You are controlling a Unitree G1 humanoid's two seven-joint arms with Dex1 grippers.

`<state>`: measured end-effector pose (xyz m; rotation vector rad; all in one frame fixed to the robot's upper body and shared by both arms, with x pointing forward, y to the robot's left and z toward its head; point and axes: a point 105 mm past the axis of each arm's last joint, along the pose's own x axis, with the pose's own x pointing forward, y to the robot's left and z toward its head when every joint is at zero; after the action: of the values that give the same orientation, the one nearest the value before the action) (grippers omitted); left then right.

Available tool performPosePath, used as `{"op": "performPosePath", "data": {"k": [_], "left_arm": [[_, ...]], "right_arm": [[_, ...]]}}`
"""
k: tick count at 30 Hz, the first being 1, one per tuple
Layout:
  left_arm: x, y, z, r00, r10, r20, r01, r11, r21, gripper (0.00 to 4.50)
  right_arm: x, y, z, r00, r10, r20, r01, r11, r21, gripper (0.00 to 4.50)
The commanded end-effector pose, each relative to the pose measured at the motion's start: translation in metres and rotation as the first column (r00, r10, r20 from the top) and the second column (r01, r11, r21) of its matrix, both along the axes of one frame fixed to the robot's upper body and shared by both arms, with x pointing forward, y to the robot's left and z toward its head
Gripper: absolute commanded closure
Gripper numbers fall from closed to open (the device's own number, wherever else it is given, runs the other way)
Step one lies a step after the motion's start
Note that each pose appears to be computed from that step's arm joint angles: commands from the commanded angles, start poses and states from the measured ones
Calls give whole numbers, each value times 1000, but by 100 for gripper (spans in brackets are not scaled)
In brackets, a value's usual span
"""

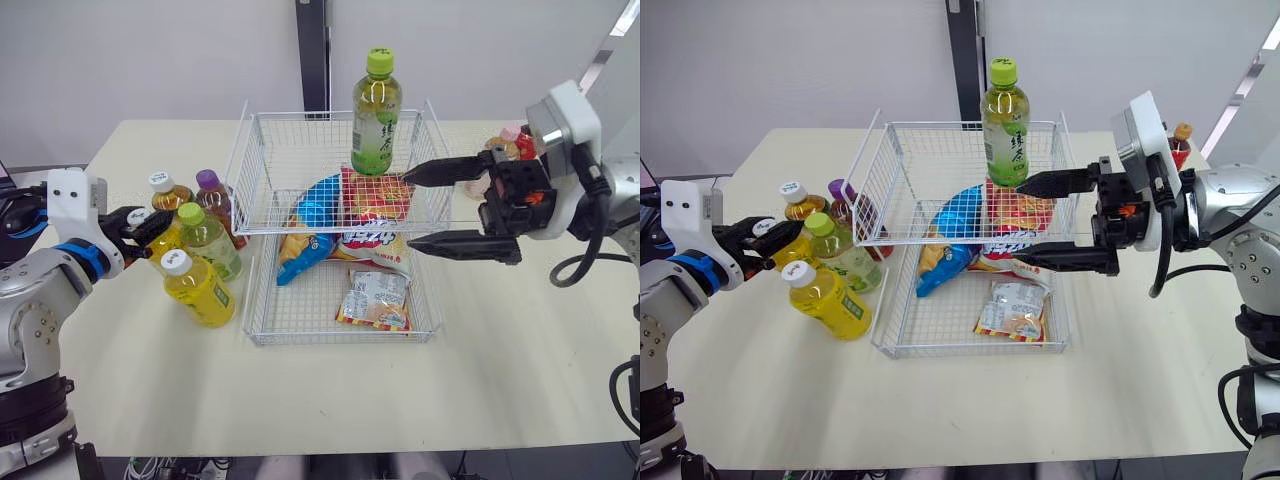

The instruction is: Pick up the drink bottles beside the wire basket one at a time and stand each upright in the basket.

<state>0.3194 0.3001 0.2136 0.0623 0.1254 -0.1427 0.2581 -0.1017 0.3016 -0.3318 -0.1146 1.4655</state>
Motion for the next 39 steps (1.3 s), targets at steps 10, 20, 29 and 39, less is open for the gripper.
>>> {"op": "performPosePath", "data": {"k": [10,20,29,39], "left_arm": [[-9,8,18,998,11,61,-13,999,36,314],[-27,11,38,997,-43,70,39,998,57,314],[-57,27,96,986,-130,107,123,990,66,314],[-61,24,178,945,-260,197,249,965,80,314]], "right_arm": [[-3,-12,24,995,-13,102,16,1000,-24,0],[-1,-12,22,994,-21,106,23,999,-23,0],[1,-16,22,993,-42,111,45,999,-22,0],[2,-25,22,989,-88,120,92,995,-26,0]]}}
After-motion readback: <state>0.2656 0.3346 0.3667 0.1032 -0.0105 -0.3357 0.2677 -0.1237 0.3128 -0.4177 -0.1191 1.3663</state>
